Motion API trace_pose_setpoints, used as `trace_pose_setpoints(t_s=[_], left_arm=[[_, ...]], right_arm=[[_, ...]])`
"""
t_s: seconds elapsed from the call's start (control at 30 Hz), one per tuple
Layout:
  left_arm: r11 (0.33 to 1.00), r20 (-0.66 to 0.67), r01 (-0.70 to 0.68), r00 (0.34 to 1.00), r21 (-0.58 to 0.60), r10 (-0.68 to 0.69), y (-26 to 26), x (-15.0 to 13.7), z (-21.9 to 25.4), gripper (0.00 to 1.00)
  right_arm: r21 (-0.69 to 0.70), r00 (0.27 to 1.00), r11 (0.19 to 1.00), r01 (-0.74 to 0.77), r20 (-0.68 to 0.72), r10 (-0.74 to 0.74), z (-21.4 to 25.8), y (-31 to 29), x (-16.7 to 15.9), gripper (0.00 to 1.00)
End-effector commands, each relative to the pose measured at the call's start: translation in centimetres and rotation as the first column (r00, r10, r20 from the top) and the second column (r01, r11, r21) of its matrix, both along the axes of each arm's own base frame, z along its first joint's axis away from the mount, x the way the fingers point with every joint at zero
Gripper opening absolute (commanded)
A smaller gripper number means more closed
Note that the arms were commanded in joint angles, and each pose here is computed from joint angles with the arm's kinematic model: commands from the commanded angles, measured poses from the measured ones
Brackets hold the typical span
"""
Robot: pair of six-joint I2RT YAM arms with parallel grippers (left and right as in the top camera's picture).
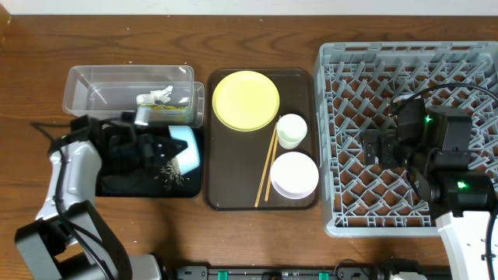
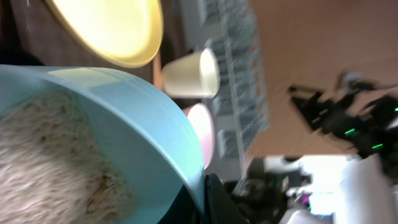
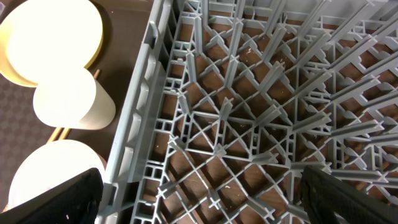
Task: Sort waste into correct bins and load items into the dishwasher rack
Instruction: 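Tip the blue bowl over the black tray to pour out the rice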
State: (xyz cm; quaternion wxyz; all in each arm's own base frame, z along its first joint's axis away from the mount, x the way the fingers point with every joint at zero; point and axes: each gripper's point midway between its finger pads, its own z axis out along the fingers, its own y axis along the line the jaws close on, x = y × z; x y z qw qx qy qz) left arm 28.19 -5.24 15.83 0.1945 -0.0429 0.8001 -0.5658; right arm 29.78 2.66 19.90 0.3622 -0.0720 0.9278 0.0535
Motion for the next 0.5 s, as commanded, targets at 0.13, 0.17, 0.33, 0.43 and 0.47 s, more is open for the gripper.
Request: trace_pose_setpoints(t_s=[0.13, 0.17, 0.33, 0.43, 0.47], left_arm=[[0.962, -0.003, -0.167, 0.985, -0.217, 0.17, 3.2, 0.9, 2.3, 0.06], [0.953, -0.034, -0.191, 0.982, -0.234, 0.188, 3.6, 1.0, 2.3, 0.06], [0.924, -0.099, -0.253, 0.967, -0.285, 0.234, 4.9, 1.1, 2.8, 0.06], [0.924, -0.095, -0.257, 0.966, -0.284, 0.24, 5.0, 1.1, 2.8, 0.06], [0.924, -0.095, -0.257, 0.966, -0.284, 0.24, 5.0, 1.1, 2.8, 0.06]], right_arm=[[0.016, 1.0, 1.0, 0.006, 0.026, -0.007, 1.2, 0.0, 0.2, 0.99], [0.016, 1.0, 1.0, 0.006, 0.025, -0.007, 1.2, 0.0, 0.2, 0.99], [0.016, 1.0, 1.0, 0.006, 0.018, -0.007, 1.0, 0.0, 0.1, 0.99], [0.016, 1.0, 1.0, 0.006, 0.013, -0.007, 1.0, 0.0, 0.0, 0.99], [0.016, 1.0, 1.0, 0.006, 0.012, -0.007, 0.9, 0.0, 0.0, 0.99]])
